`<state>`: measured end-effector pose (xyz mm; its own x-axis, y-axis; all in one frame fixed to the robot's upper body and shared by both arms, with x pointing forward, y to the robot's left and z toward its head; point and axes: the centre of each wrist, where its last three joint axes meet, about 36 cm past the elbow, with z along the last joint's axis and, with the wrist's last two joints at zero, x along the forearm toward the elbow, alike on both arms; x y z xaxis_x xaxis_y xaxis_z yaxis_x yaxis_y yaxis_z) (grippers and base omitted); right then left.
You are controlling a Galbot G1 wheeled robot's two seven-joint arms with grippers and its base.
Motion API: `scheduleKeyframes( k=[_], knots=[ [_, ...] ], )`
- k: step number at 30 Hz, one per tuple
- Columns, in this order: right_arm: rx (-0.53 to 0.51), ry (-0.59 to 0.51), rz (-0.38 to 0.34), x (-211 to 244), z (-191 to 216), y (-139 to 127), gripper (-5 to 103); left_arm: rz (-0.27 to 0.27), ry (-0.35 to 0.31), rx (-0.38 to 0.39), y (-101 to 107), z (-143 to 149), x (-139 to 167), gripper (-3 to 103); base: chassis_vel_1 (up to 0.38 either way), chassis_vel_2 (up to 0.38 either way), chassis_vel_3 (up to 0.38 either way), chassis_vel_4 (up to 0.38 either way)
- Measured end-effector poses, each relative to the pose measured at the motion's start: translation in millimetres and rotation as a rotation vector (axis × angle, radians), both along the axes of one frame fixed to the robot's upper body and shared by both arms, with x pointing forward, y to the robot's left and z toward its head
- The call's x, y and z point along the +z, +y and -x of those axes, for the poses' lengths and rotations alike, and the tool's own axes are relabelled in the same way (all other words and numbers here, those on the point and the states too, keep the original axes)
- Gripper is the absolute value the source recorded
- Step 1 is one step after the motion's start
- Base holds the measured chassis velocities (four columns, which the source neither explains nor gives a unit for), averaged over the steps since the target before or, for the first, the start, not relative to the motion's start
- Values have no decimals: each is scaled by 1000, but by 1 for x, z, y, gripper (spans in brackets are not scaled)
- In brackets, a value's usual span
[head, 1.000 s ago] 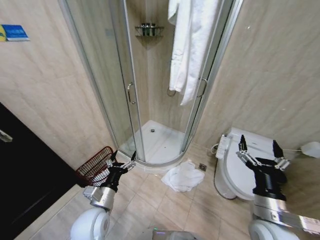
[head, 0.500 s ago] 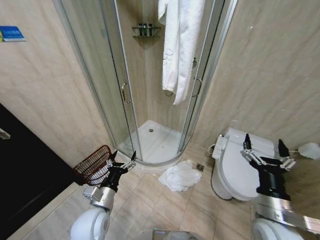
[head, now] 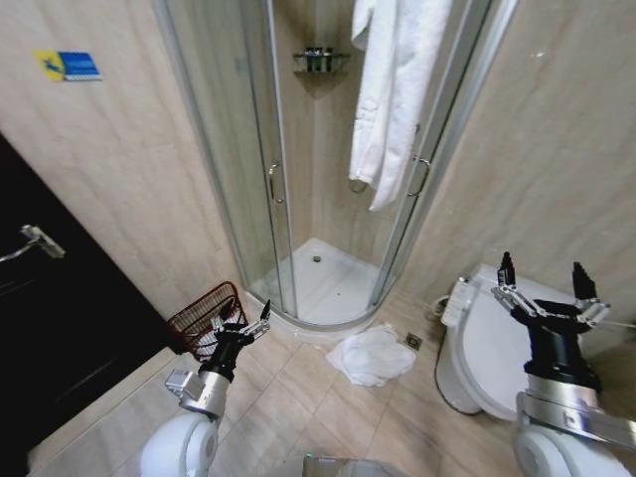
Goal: Discard the used towel into the hamper.
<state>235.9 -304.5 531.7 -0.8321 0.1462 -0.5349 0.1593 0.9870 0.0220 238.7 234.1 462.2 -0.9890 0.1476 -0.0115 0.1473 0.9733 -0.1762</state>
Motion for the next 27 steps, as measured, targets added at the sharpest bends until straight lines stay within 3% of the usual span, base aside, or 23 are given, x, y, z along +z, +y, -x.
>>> scheduleKeyframes(
  k=[11,23,27],
  knots=[
    [15,-87,52,26,-10,-17,100,0,0,0,0,0,0,100,119,124,121,116],
    [19,-246,202,107,-40,-81,100,0,0,0,0,0,0,100,54,50,54,59],
    [28,-230,224,125,-32,-87,100,0,0,0,0,0,0,100,0,0,0,0]
  ],
)
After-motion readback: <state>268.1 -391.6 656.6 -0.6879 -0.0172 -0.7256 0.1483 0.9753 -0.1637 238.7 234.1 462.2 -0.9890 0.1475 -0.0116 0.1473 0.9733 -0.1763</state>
